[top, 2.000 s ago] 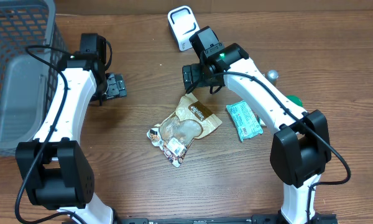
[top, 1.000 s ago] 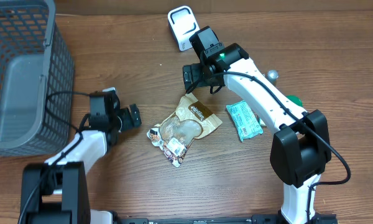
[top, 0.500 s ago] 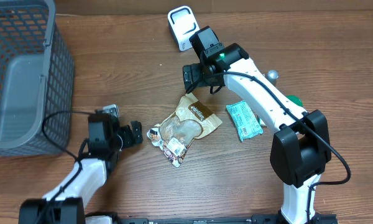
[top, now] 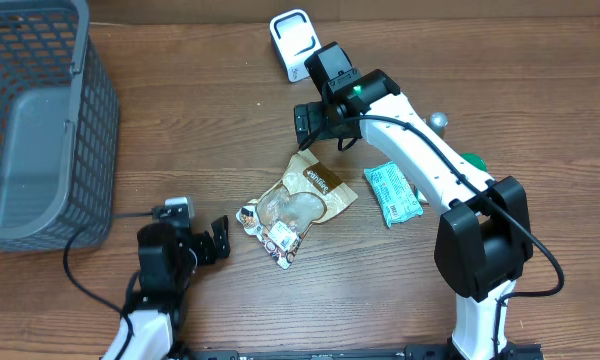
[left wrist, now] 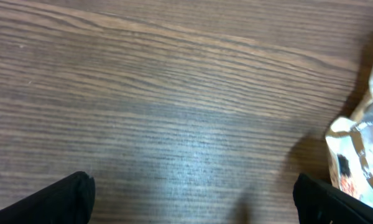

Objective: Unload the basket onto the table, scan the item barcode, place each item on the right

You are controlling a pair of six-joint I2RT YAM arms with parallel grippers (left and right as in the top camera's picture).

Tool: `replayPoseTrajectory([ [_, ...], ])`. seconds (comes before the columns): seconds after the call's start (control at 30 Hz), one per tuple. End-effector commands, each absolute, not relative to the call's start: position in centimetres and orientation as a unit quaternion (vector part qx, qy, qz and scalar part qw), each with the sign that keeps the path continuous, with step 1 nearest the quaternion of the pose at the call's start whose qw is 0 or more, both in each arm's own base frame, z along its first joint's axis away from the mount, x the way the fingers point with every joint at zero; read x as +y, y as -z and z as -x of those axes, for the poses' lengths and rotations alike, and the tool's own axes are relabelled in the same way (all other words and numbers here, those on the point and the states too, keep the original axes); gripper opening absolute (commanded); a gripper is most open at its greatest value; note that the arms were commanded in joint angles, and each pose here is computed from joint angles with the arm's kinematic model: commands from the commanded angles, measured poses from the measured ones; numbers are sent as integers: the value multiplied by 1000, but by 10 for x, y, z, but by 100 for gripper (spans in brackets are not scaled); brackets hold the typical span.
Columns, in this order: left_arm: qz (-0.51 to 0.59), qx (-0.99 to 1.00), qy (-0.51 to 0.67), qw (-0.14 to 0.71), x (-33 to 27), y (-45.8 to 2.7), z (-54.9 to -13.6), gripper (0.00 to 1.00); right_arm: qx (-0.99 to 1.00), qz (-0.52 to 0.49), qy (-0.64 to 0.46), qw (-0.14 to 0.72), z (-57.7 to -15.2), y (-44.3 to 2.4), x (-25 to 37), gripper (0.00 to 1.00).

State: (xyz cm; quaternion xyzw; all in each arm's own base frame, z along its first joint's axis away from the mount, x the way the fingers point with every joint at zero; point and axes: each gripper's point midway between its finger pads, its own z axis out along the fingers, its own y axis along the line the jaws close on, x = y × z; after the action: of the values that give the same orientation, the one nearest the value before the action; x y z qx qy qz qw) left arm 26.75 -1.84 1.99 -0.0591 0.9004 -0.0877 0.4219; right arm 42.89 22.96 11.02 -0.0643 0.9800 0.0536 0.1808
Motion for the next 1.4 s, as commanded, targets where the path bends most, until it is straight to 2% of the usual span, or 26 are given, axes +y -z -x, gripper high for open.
replayPoseTrajectory([
  [0.0,42,891,87,444,-20,-17,-258,100,978,61,-55,190,-429,-117,230,100],
  [0.7,10,895,73,440,-20,-27,-233,100,978,61,-55,190,-429,-117,230,100],
  [0.83,-10,869,64,491,-21,-51,-241,99,978,61,-55,190,-429,-117,230,100],
  [1.37,-42,813,56,578,-25,-98,-248,99,978,61,-55,190,-429,-117,230,100],
])
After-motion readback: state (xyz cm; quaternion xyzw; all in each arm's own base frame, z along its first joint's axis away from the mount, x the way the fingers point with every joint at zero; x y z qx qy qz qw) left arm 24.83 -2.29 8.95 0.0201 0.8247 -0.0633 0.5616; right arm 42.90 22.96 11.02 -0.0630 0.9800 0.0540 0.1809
